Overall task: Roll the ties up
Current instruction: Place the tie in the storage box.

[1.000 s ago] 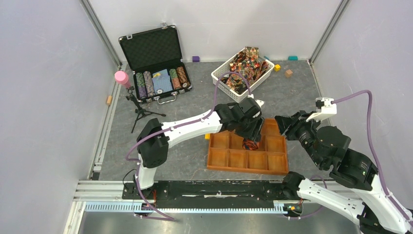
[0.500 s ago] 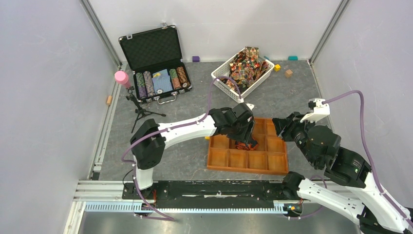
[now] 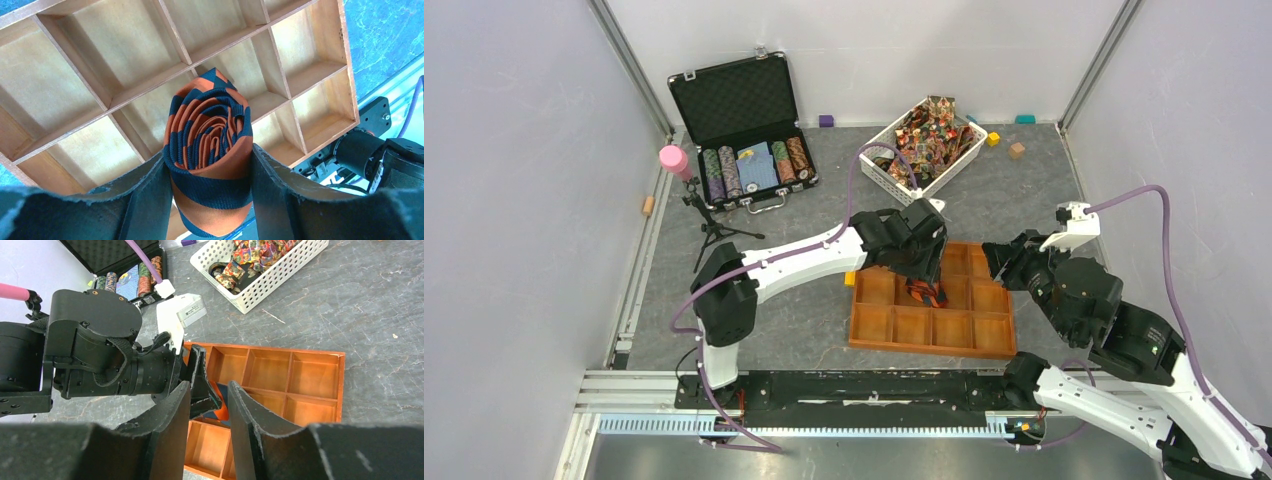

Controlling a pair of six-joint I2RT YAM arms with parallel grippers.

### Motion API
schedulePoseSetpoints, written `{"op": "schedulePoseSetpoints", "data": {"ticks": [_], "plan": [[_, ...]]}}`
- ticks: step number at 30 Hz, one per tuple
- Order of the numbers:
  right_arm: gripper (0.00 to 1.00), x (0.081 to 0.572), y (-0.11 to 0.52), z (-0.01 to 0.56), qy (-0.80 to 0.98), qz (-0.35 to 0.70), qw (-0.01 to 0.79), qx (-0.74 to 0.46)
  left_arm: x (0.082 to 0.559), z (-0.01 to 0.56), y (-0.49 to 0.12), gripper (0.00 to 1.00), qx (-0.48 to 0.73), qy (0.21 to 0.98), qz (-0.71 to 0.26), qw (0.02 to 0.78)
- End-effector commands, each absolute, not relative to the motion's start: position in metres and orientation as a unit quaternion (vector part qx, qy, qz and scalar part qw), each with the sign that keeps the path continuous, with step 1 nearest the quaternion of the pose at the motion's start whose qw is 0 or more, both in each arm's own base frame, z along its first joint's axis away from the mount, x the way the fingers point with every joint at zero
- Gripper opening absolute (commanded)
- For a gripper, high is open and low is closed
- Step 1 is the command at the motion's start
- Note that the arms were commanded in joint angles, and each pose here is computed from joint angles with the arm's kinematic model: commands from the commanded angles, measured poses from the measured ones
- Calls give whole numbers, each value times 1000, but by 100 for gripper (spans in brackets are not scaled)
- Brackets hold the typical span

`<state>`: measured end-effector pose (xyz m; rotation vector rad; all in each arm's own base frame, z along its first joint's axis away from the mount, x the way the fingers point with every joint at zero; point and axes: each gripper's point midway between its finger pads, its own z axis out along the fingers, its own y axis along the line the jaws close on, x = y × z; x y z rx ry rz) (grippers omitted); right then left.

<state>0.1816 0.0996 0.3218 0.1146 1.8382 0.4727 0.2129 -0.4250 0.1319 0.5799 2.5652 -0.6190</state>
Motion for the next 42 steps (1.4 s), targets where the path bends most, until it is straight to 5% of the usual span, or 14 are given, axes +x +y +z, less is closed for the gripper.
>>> {"op": "schedulePoseSetpoints", "data": {"ticks": [1, 42], "plan": [[40, 183, 101, 322, 783, 208, 583, 56, 217, 129, -424, 59, 216, 928, -210, 218], [42, 179, 93, 318, 780, 209, 586, 66, 214, 57, -412, 61, 228, 950, -124, 173]]}}
